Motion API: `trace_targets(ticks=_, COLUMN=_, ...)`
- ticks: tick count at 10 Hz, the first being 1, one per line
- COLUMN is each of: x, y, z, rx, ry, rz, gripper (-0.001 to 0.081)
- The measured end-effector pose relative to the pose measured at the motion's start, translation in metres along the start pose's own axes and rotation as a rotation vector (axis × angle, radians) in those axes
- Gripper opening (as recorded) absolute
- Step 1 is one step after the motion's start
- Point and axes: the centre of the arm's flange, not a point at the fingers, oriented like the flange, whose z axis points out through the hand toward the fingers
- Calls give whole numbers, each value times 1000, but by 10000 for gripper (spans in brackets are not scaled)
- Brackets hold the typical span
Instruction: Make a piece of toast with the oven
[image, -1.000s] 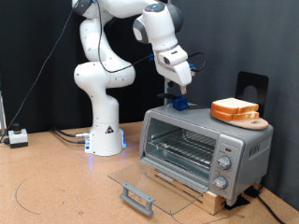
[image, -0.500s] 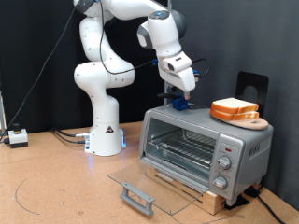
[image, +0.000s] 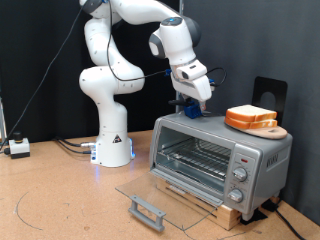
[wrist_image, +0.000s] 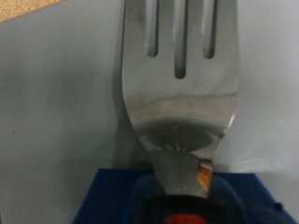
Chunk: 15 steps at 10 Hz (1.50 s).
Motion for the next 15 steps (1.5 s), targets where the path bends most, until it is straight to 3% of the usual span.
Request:
trace_targets(ticks=6, x=-6, y=5, z=11, rx=37, ry=20, rz=69, gripper=809)
trace_targets(ticks=14, x=-2, y=13, z=27, rx=63, ry=13, rz=71, gripper=809)
trace_targets(ticks=15, x=-2, y=13, z=27, rx=65, ry=14, rz=72, gripper=674)
